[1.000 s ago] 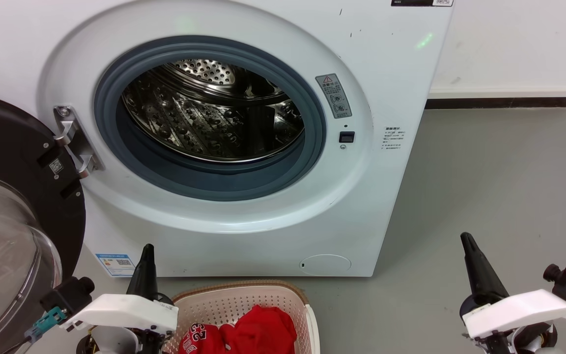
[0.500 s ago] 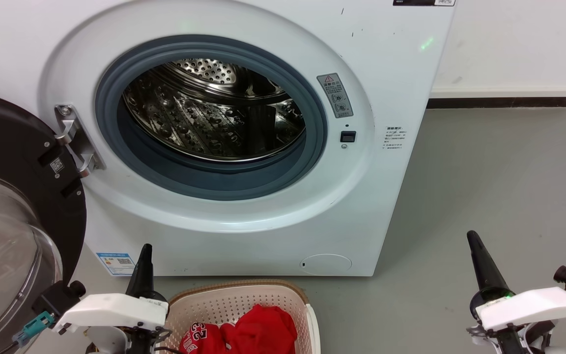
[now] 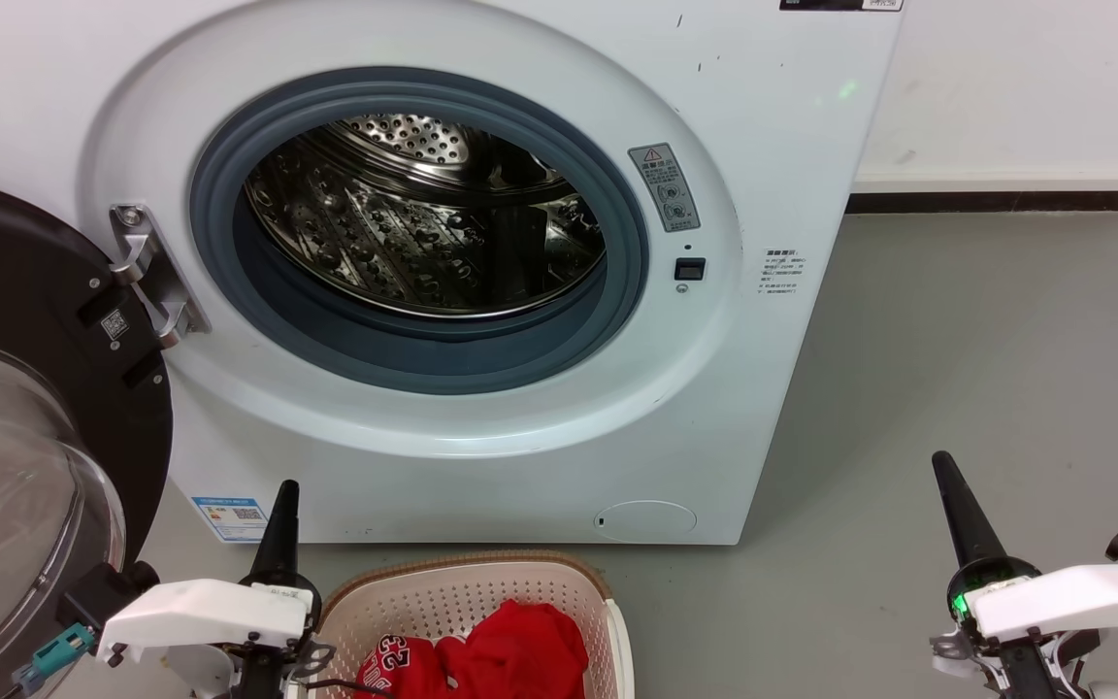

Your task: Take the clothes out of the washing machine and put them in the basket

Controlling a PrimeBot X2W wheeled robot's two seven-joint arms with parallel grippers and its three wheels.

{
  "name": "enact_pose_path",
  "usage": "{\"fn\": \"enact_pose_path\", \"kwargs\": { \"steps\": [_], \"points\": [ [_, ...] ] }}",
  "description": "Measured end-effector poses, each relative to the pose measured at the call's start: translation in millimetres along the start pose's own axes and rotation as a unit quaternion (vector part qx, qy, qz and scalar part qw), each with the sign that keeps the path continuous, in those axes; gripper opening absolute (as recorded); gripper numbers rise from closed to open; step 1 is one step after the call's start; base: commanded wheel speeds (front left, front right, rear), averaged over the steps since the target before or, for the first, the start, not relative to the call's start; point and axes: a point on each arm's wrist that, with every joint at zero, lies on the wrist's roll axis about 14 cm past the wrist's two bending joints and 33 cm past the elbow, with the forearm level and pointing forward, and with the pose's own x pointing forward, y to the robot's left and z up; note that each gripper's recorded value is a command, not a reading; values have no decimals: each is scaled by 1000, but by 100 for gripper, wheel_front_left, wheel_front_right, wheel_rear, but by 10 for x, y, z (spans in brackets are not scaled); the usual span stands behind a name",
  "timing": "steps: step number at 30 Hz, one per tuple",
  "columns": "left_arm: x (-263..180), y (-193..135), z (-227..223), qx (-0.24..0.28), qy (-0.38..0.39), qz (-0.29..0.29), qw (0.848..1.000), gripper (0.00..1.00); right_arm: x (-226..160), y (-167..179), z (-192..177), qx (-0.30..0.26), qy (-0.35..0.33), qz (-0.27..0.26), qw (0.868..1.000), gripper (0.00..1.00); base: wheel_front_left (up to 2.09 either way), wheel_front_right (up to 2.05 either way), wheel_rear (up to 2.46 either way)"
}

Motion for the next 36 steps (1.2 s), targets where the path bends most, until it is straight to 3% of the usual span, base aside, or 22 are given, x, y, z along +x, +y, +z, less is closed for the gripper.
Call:
{"fn": "enact_pose_path", "kwargs": {
  "steps": [36],
  "points": [
    [14,-43,80,-167,2,-21,986,0,67,-74,96,165,-12,-7,986,0,0,0,0]
  ]
}}
